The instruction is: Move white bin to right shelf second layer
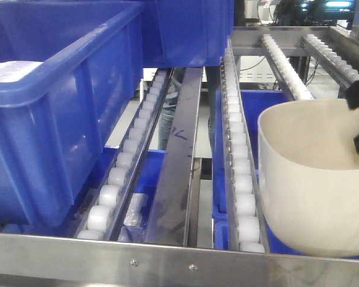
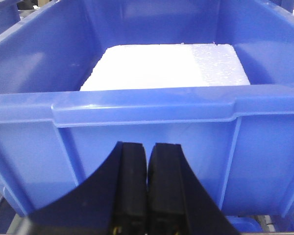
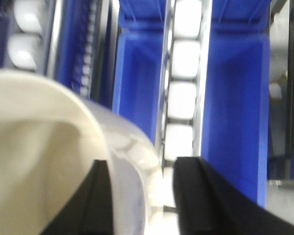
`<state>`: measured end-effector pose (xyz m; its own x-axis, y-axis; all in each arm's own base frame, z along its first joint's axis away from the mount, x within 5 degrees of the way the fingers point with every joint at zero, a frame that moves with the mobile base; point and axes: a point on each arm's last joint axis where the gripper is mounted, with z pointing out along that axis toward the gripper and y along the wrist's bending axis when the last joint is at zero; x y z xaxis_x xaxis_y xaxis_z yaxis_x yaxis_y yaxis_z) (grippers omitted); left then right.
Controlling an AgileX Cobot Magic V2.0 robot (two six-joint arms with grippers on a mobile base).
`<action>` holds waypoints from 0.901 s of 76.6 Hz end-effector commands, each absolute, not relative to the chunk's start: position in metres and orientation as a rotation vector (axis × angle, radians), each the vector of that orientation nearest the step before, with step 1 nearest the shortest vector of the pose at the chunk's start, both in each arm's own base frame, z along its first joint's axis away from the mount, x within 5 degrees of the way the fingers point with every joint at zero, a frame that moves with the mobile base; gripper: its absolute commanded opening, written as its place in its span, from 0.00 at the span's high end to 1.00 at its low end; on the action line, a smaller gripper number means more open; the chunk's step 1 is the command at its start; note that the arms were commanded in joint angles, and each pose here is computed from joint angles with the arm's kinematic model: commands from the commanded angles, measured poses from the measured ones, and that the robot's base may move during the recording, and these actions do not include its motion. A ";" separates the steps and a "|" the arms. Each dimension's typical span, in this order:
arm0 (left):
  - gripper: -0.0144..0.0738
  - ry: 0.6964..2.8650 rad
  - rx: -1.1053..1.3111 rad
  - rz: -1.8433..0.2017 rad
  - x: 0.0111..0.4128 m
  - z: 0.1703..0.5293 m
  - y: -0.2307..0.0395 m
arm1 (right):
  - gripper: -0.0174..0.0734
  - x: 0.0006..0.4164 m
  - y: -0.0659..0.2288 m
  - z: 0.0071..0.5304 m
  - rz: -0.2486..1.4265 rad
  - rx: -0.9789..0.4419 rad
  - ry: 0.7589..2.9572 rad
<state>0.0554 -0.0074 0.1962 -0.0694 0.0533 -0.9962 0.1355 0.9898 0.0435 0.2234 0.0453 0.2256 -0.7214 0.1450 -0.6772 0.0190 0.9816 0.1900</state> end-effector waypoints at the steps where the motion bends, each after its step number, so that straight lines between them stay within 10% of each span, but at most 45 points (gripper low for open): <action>1: 0.74 1.578 0.138 -0.076 0.056 0.192 -0.008 | 0.38 0.220 0.044 0.255 0.247 0.073 2.198; 31: 0.74 1.578 0.138 -0.076 0.056 0.192 -0.008 | 0.39 0.140 0.012 0.263 0.022 -0.143 1.887; 54: 0.74 1.578 0.138 -0.076 0.056 0.192 -0.008 | 0.79 0.090 0.006 0.272 0.038 -0.074 1.638; 69: 0.74 1.578 0.138 -0.076 0.056 0.192 -0.008 | 0.79 0.077 0.004 0.277 0.156 0.066 1.562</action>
